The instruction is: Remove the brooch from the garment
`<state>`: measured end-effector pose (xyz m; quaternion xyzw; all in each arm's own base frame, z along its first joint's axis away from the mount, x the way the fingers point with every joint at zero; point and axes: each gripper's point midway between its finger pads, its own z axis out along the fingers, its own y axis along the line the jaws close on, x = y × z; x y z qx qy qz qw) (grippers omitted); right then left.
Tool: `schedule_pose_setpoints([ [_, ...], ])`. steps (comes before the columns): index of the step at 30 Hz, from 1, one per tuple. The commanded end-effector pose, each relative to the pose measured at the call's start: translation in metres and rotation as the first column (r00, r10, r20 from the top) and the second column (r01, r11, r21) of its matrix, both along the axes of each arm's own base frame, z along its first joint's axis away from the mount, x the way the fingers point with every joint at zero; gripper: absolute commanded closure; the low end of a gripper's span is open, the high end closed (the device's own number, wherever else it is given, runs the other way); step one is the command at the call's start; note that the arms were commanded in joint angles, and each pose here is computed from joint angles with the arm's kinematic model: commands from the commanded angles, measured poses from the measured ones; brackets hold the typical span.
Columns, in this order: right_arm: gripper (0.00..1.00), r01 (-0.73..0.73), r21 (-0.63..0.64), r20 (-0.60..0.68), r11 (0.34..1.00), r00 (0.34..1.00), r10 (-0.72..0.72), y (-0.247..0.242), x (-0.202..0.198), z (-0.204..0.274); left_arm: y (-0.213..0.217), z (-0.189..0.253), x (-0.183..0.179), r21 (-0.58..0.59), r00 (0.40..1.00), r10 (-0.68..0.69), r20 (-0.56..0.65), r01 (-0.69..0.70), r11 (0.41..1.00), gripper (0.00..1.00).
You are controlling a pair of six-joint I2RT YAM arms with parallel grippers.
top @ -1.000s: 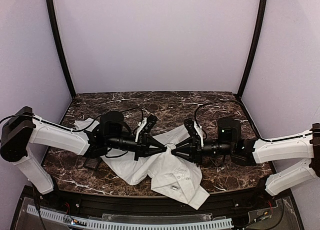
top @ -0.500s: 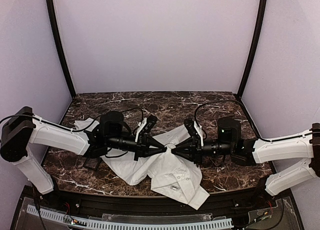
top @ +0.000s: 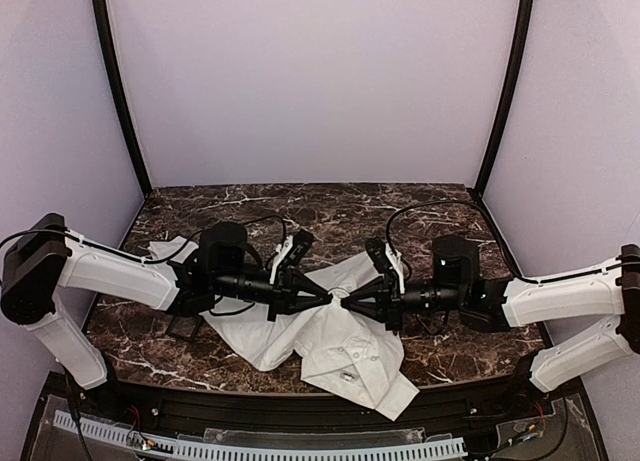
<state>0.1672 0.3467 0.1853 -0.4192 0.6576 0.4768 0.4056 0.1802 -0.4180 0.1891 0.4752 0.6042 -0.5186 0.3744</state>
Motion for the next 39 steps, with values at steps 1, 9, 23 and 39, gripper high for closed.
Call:
schedule_pose_setpoints([
  [1,1.00,0.098,0.009,-0.008,0.995,0.995,-0.098,0.005,0.022,0.007,0.000,0.022,-0.007,-0.052,0.999,-0.025,0.038,0.027,0.998,0.99],
  [9,1.00,0.269,-0.037,-0.046,0.963,0.962,-0.270,0.001,0.053,-0.005,-0.002,0.019,-0.006,-0.044,0.999,-0.027,0.033,0.029,0.999,0.99],
  [23,1.00,0.580,-0.160,-0.103,0.798,0.795,-0.598,-0.018,0.110,-0.039,-0.002,0.021,-0.010,-0.049,0.998,-0.042,0.043,0.044,0.998,0.99],
  [39,0.94,0.294,-0.040,-0.011,0.955,0.956,-0.294,0.010,0.061,-0.006,-0.001,0.017,0.001,-0.031,0.999,0.031,0.043,-0.029,0.999,0.99],
])
